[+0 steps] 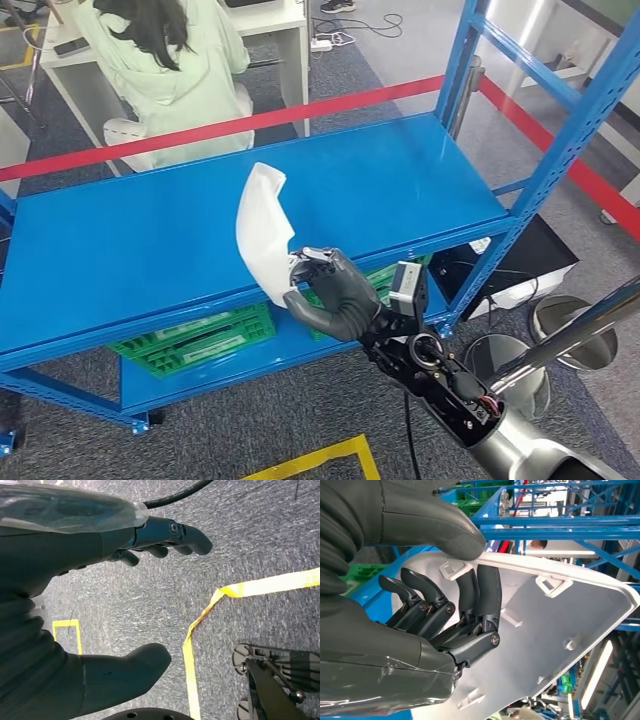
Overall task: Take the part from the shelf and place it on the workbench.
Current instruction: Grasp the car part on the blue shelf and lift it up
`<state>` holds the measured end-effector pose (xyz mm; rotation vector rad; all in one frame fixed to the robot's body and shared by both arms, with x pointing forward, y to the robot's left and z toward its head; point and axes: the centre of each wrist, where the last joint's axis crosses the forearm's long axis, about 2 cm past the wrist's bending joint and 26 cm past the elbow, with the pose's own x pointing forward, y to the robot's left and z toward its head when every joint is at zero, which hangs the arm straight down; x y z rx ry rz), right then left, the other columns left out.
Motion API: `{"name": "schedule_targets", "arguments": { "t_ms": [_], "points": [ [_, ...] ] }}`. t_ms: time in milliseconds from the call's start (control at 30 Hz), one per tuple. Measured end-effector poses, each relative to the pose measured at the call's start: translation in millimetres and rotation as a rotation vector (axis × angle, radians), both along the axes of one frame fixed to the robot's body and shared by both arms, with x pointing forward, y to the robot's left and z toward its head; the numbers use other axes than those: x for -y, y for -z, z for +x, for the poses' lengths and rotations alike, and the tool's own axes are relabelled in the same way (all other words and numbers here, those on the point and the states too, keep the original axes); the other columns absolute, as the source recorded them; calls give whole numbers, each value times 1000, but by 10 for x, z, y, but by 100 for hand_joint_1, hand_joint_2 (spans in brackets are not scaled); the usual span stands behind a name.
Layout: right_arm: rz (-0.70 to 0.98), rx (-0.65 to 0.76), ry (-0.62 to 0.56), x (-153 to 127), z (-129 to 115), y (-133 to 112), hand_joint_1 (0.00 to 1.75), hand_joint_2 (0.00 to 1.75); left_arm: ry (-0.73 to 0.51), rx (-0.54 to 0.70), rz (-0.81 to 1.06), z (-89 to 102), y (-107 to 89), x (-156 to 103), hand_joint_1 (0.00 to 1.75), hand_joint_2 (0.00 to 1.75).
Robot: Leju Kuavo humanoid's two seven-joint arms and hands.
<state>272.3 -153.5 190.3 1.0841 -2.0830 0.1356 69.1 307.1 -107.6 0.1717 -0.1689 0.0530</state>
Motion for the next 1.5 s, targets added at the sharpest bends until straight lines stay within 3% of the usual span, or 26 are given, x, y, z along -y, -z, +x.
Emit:
{"name": "schedule_targets", "arguments": {
  "t_ms": [1500],
  "points": [
    [-21, 3, 3, 94, -4, 1, 175, 175, 16, 4, -29, 15, 0, 110, 0, 175]
  ]
}}
